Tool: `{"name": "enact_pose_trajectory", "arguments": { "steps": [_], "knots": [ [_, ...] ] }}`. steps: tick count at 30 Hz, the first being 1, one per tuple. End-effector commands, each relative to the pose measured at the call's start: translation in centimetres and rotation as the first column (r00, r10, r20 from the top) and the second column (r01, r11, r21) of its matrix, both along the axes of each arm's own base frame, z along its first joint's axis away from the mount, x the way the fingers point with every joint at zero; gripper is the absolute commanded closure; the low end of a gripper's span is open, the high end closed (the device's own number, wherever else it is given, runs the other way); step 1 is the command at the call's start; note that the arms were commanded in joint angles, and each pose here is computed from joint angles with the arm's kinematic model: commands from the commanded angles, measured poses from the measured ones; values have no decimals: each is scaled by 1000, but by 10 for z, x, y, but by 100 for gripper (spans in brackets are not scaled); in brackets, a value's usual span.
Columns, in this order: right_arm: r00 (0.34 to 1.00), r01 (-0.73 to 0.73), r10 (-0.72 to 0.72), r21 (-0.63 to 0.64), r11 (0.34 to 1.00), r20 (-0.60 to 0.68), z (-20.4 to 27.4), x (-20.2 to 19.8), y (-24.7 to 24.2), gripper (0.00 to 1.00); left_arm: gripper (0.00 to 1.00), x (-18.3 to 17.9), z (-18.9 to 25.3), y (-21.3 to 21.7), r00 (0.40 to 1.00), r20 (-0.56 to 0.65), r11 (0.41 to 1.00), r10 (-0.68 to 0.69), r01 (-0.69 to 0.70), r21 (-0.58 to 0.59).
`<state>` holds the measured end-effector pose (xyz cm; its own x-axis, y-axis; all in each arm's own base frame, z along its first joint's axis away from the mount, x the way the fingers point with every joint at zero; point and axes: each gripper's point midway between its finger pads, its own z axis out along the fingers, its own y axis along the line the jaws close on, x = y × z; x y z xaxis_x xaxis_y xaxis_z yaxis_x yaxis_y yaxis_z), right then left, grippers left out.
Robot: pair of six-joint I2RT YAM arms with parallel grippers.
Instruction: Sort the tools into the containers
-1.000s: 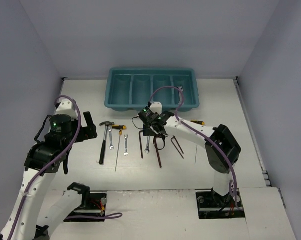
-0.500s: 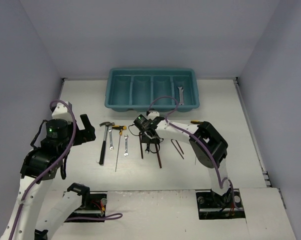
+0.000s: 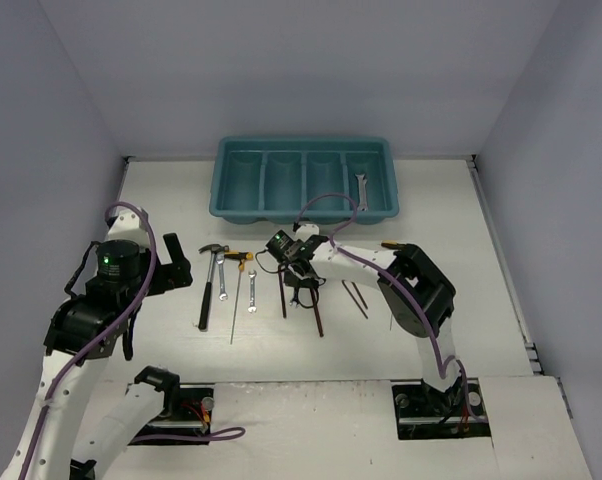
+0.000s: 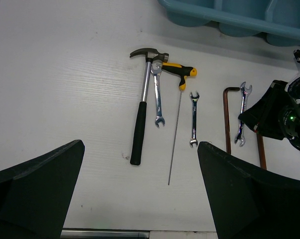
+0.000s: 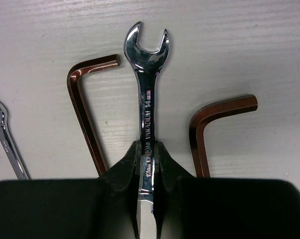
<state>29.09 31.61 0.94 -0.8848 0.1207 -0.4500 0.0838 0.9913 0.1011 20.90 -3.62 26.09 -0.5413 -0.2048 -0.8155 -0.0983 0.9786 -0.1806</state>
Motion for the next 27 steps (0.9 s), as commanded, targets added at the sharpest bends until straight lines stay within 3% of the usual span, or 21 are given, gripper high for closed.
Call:
{"name": "enact_pose_trajectory", "arguments": {
  "steps": [1,8,13,17,18,22,27],
  "knots": [
    [1000,13,-13,-73,997,-7,-11,-8,-20,100,3,5,6,0,1000,26,1000,0,0,9],
    [951,-52,62,-40,998,302,120,36,-24,100,3,5,11,-1,999,37,1000,-10,9,7],
    [900,-16,40,-59,998,435,195,87,-76,100,3,4,9,-3,999,31,1000,-16,16,-4],
    [862,13,78,-175,985,501,233,132,-122,100,3,4,5,-9,999,19,999,-49,49,-8],
    [864,48,55,-191,980,501,235,148,-144,100,3,4,4,-10,998,14,998,-59,59,-6],
    [873,-42,107,-144,989,475,234,182,-153,100,3,3,4,-11,997,9,997,-74,74,-6],
    [885,-242,260,-95,966,385,195,131,-79,98,3,0,8,-12,997,9,997,-73,73,-15]
  ]
}}
